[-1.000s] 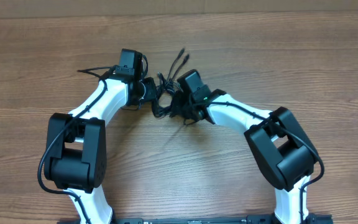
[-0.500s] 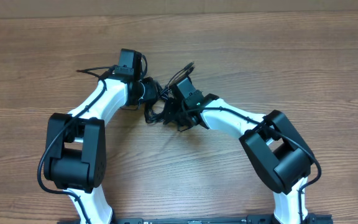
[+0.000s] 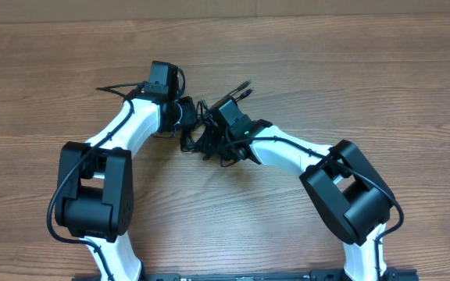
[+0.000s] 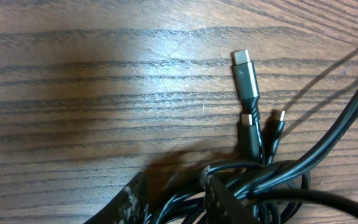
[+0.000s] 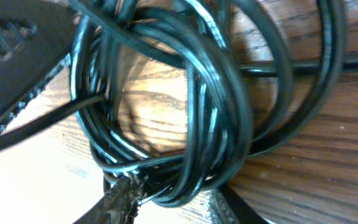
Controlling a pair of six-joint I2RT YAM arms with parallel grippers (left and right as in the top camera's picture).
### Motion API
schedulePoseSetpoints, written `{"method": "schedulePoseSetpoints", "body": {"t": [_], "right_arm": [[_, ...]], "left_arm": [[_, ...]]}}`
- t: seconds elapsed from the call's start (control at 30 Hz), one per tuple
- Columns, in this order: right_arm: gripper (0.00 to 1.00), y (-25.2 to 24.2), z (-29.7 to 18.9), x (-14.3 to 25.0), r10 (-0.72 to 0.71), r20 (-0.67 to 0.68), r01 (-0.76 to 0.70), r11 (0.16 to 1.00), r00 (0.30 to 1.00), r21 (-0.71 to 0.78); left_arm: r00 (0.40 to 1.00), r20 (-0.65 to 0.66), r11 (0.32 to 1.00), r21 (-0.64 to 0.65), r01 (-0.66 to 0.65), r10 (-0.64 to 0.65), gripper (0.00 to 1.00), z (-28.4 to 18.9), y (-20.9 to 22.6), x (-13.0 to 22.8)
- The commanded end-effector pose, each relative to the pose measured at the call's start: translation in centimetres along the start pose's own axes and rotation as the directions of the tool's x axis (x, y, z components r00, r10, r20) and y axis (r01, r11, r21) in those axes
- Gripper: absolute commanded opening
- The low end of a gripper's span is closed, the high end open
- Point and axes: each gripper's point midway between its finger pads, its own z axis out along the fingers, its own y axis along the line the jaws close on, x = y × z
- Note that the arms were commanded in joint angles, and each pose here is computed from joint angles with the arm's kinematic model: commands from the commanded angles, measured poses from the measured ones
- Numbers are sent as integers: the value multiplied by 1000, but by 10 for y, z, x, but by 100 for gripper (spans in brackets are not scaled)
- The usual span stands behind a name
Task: Untangle cables
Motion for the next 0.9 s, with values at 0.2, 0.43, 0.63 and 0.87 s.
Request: {"method": "schedulePoseSetpoints", "body": {"t": [0.2, 0.43, 0.63, 0.87], "right_arm": [[72, 16, -44, -15, -71, 113, 72, 997, 991, -10], [100, -5, -57, -33, -69, 132, 64, 997, 989, 43], [100, -27, -61, -36, -26, 111, 16, 996, 993, 92], [100, -27, -61, -36, -25, 111, 15, 996, 993, 93]], "left_arm": [[998, -8, 998, 8, -57, 57, 49, 3, -4, 0], [998, 13, 997, -58, -55, 56, 84, 2, 8, -5], [999, 14, 997, -56, -50, 50, 89, 1, 10, -6], [1000, 11, 997, -69, -19, 20, 100, -14, 19, -11]]}}
